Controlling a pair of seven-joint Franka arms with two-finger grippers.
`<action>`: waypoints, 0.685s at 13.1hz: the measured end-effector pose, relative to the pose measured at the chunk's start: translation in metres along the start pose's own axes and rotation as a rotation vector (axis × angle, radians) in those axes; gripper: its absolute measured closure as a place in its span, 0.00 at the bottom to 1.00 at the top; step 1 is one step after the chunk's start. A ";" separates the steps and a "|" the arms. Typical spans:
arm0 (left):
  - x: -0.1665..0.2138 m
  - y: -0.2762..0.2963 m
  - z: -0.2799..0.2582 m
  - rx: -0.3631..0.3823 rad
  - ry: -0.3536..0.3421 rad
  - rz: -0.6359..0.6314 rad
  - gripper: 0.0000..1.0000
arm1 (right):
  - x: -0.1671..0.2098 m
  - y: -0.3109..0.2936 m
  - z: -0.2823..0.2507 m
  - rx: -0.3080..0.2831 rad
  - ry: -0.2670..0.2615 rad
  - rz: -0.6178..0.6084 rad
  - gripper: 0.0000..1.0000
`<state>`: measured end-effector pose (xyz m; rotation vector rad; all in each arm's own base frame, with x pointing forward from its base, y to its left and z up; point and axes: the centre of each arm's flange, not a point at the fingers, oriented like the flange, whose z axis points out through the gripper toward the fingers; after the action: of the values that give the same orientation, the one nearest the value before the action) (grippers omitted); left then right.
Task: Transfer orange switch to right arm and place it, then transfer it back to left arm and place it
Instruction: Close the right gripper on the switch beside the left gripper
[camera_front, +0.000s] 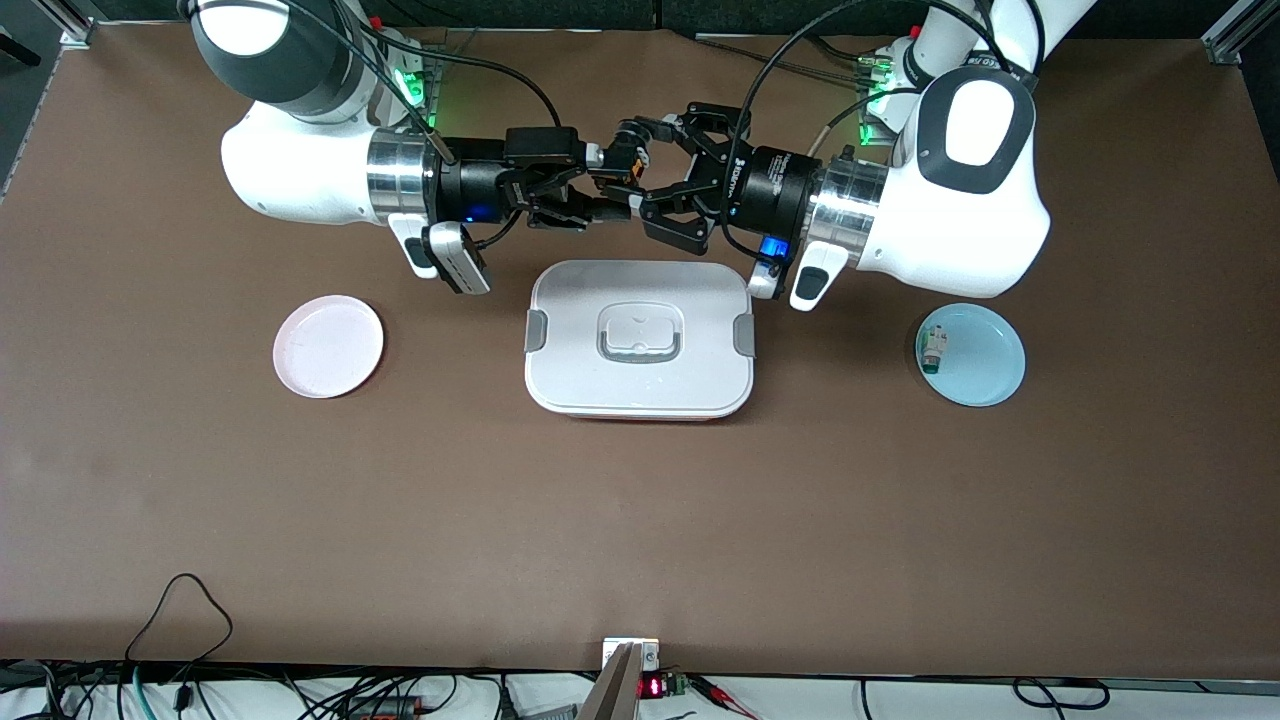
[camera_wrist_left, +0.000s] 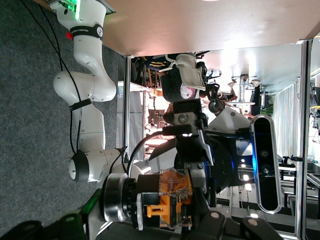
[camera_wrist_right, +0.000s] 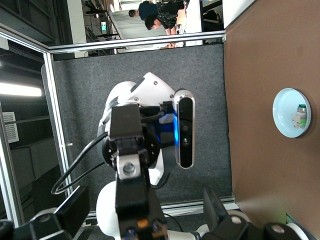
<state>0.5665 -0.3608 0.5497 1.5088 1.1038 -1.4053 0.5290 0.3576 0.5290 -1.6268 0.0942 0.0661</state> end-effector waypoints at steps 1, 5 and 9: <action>0.000 0.000 0.000 0.000 0.000 0.000 0.28 | -0.002 0.001 -0.001 -0.002 0.000 0.002 0.00; 0.001 0.000 0.000 0.000 -0.001 -0.002 0.28 | -0.011 0.001 -0.005 -0.008 0.001 0.004 0.00; 0.002 0.001 0.000 0.000 -0.001 -0.003 0.28 | -0.018 -0.005 -0.009 -0.006 0.001 -0.005 0.03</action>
<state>0.5671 -0.3609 0.5481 1.5074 1.1056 -1.4078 0.5120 0.3497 0.5366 -1.6326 0.0909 0.0616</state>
